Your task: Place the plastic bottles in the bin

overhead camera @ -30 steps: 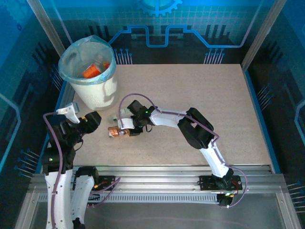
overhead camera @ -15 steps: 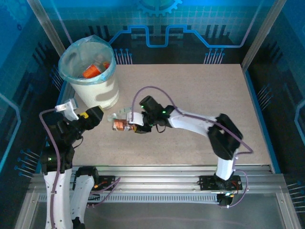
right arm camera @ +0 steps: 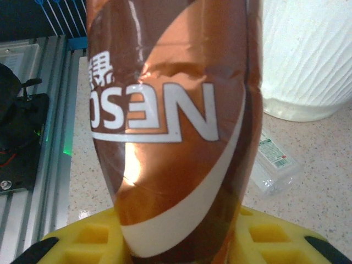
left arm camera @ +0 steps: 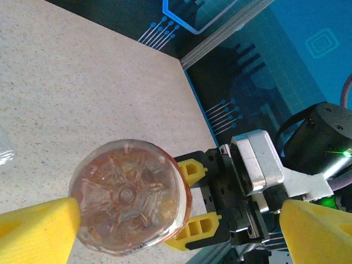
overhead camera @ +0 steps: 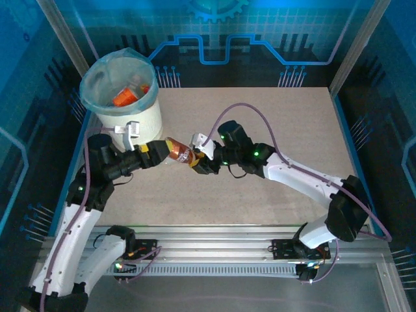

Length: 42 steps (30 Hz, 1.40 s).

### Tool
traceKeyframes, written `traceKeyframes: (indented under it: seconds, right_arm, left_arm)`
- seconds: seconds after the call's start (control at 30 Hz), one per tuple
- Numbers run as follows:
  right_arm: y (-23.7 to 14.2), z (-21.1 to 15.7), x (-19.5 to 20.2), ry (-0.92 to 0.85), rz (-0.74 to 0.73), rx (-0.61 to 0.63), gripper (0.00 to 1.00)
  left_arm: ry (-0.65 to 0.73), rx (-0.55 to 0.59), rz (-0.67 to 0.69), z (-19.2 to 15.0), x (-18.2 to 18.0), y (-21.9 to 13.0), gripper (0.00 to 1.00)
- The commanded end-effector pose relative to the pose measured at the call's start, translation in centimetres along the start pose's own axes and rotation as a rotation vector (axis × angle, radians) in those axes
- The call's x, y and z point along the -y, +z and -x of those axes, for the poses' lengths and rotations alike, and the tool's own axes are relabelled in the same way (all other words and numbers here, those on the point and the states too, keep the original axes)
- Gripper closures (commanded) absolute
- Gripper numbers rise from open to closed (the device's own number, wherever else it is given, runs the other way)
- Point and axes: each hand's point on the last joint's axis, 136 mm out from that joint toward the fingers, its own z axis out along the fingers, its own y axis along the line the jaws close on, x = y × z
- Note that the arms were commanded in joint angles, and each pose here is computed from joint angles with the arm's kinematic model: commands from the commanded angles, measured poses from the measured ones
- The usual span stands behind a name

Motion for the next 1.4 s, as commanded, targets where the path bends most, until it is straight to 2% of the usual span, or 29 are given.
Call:
traceKeyframes:
  seconds: [0.0, 0.6, 0.8, 0.87, 0.97, 1.1, 1.13, 1.27, 1.3, 1.33, 1.37]
  right_arm:
    - [-1.4, 2.2, -1.5, -0.023, 0.03, 0.085, 0.67]
    - [-2.8, 1.9, -1.2, -0.022, -0.061, 0.077, 0.67]
    - [-2.4, 2.6, -1.8, -0.036, -0.055, 0.103, 0.65]
    - [-2.1, 2.5, -1.5, -0.027, -0.069, 0.098, 0.65]
    - [-2.0, 2.4, -0.9, -0.006, -0.101, 0.087, 0.64]
    - [-2.1, 2.5, -0.6, 0.003, -0.117, 0.089, 0.61]
    - [-2.3, 2.6, -0.4, 0.006, -0.127, 0.091, 0.58]
    - [-2.9, 3.2, 0.4, 0.019, -0.187, 0.111, 0.27]
    - [-3.2, 3.5, 0.8, 0.02, -0.21, 0.114, 0.11]
    - [-3.3, 3.5, 1.2, 0.028, -0.239, 0.108, 0.0]
    - [-3.5, 3.5, 1.8, 0.037, -0.273, 0.098, 0.0]
  left_arm:
    - [0.034, 0.005, -0.022, 0.7, 1.4, 0.6, 0.09]
    - [-0.007, 0.044, 0.062, 0.4, -0.6, 1.3, 0.08]
    - [-0.063, -0.042, -0.033, -0.7, 0.4, 2.7, 0.23]
    - [-0.082, -0.061, -0.034, -1.0, 0.3, 3.1, 0.33]
    - [-0.089, -0.055, -0.034, -0.8, 0.3, 3.1, 0.41]
    - [-0.078, -0.017, -0.044, 0.0, 1.0, 2.6, 0.48]
    - [-0.077, -0.002, -0.04, 0.3, 1.1, 2.4, 0.49]
    - [-0.065, 0.083, 0.0, 2.3, 1.5, 1.5, 0.51]
    - [-0.058, 0.117, 0.016, 3.1, 1.6, 1.1, 0.51]
    - [-0.041, 0.156, 0.039, 4.2, 1.7, 0.7, 0.51]
    - [-0.015, 0.195, 0.064, 5.3, 2.0, 0.2, 0.51]
